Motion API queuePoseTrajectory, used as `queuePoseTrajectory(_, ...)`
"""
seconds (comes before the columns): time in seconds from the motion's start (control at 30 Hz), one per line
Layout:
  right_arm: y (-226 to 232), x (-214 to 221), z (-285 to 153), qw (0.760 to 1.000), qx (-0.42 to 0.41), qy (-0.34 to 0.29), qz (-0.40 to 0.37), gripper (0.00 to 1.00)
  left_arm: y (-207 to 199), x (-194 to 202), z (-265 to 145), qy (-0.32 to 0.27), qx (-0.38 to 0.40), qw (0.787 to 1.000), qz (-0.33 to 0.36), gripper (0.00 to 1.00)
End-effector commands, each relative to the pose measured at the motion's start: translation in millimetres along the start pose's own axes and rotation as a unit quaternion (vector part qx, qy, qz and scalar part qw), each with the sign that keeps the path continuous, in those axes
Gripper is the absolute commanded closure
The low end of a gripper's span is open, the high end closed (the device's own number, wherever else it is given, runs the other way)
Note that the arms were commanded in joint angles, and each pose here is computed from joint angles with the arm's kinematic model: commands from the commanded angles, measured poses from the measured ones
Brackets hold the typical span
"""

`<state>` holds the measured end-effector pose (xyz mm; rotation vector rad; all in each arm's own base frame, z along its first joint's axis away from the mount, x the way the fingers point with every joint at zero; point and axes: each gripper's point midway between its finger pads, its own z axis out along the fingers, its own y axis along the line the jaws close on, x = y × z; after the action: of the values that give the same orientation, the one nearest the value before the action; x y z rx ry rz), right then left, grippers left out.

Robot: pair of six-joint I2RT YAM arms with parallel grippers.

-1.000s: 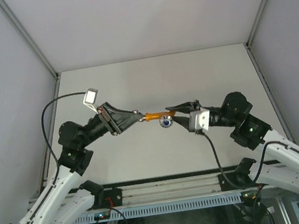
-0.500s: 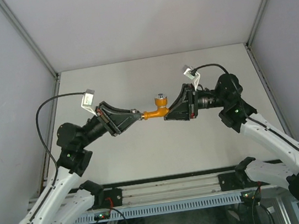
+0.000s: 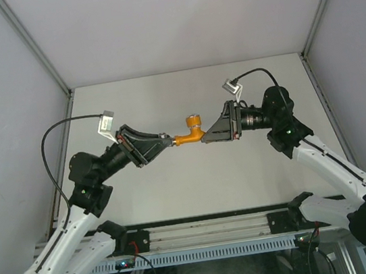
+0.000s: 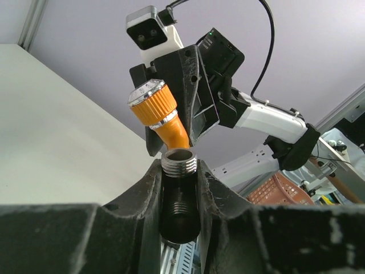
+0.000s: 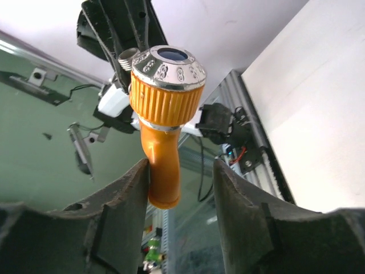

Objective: Install the water faucets

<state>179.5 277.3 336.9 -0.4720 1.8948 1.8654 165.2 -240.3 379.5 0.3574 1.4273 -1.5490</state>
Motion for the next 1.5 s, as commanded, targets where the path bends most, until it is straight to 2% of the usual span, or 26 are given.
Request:
queuePoseTrajectory(0.0,-8,-24,-11,0.993,0.069,-0.074,-0.059,0.49,-22,-18,-4,-0.045,0.034,0.998,0.014,1.0)
queuePoseTrajectory(0.1,-9,-30,-18,0.986,0.092,-0.098,-0.095,0.45,-22,-17,-4,-0.045,0.035,0.998,0.013,1.0)
queuePoseTrajectory(0.2,3,-35,-26,0.974,0.096,-0.12,-0.164,0.43,-23,-17,-5,-0.045,0.035,0.998,0.014,1.0)
queuePoseTrajectory(0.27,6,-43,-35,0.958,0.118,-0.148,-0.214,0.43,-22,-16,-5,-0.044,0.034,0.998,0.013,1.0)
queuePoseTrajectory(0.37,17,-53,-52,0.921,0.147,-0.185,-0.309,0.43,-21,-15,-4,-0.039,0.034,0.999,0.01,1.0)
queuePoseTrajectory(0.43,21,-59,-62,0.878,0.168,-0.201,-0.401,0.42,-20,-14,-3,-0.037,0.033,0.999,0.005,1.0)
queuePoseTrajectory(0.5,26,-58,-68,0.818,0.173,-0.203,-0.509,0.38,-19,-13,-3,-0.036,0.032,0.999,0.0,1.0)
queuePoseTrajectory(0.6,24,-42,-69,0.703,0.175,-0.168,-0.669,0.24,-19,-13,-3,-0.036,0.031,0.999,-0.005,1.0)
queuePoseTrajectory(0.73,4,-27,-64,0.552,0.207,-0.081,-0.804,0.16,-21,-12,-3,-0.031,0.035,0.999,-0.012,1.0)
queuePoseTrajectory(0.77,-1,-27,-64,0.525,0.219,-0.062,-0.82,0.12,-21,-12,-3,-0.03,0.036,0.999,-0.014,1.0)
queuePoseTrajectory(0.83,-8,-29,-63,0.492,0.239,-0.038,-0.837,0.1,-22,-10,-3,-0.026,0.038,0.999,-0.017,1.0)
queuePoseTrajectory(0.97,-13,-26,-54,0.451,0.244,-0.015,-0.858,0.11,-22,-9,-3,-0.024,0.038,0.999,-0.019,0.99)
queuePoseTrajectory(1.1,-6,-29,-41,0.413,0.243,-0.021,-0.878,0.11,-21,-8,-2,-0.019,0.037,0.999,-0.026,1.0)
queuePoseTrajectory(1.27,6,-34,-26,0.377,0.229,-0.038,-0.897,0.11,-15,-5,-1,-0.016,0.026,0.999,-0.036,1.0)
queuePoseTrajectory(1.37,15,-35,-19,0.368,0.214,-0.055,-0.903,0.14,-7,-2,0,-0.016,0.013,0.999,-0.045,1.0)
queuePoseTrajectory(1.47,13,-32,-8,0.373,0.195,-0.043,-0.906,0.16,4,3,2,-0.009,-0.005,0.998,-0.057,1.0)
